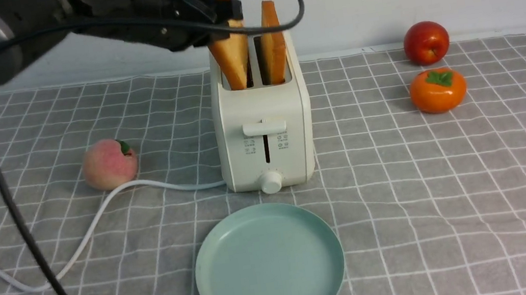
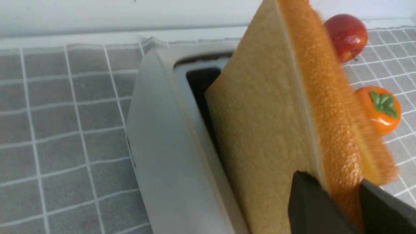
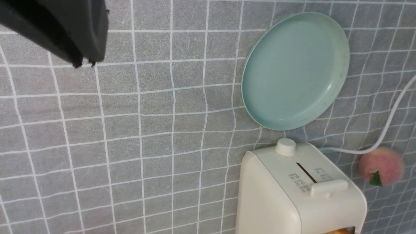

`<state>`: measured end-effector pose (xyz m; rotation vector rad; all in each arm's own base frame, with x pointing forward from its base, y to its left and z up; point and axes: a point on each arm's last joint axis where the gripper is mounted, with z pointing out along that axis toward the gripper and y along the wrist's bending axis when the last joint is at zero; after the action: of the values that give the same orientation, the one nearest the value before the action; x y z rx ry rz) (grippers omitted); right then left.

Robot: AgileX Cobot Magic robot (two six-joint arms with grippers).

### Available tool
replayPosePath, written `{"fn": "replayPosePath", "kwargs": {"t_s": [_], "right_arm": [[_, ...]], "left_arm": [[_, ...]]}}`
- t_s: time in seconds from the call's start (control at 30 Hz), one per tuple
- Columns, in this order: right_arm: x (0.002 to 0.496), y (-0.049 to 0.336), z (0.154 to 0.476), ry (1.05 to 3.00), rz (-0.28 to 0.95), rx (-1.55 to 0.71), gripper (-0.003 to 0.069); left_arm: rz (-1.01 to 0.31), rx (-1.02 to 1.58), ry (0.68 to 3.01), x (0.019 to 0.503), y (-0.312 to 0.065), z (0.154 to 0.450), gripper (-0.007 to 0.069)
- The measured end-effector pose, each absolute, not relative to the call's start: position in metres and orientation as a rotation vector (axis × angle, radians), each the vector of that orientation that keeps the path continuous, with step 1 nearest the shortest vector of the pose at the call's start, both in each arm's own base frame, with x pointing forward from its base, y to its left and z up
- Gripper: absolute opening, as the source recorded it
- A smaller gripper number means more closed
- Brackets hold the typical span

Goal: Take toasted bread from bread machine on grey coffee table place on plate.
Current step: 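Reach for a toast slice standing in the toaster with the left gripper, then place the slice of bread on the plate with the left gripper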

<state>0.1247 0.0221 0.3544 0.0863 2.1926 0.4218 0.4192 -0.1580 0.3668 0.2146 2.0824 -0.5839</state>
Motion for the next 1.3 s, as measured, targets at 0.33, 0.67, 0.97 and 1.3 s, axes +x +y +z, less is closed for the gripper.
{"fn": "replayPosePath", "kwargs": {"t_s": [0.33, 0.67, 0.97, 1.3], "right_arm": [[0.125, 0.022, 0.354, 2.193, 0.422, 0.086, 0.0036], [0.125, 0.022, 0.354, 2.193, 0.421, 0.085, 0.0051], [0.125, 0.022, 0.354, 2.193, 0.421, 0.085, 0.0064], [0.125, 0.022, 0.354, 2.193, 0.421, 0.085, 0.0073]], "left_arm": [[-0.54, 0.34, 2.227, 0.286, -0.118, 0.451, 0.0085], [-0.911, 0.291, 2.503, 0.276, -0.138, 0.295, 0.0085], [-1.079, 0.136, 2.52, 0.301, -0.153, 0.221, 0.0089], [-0.904, 0.26, 2.583, 0.304, -0.147, 0.202, 0.0385]]}}
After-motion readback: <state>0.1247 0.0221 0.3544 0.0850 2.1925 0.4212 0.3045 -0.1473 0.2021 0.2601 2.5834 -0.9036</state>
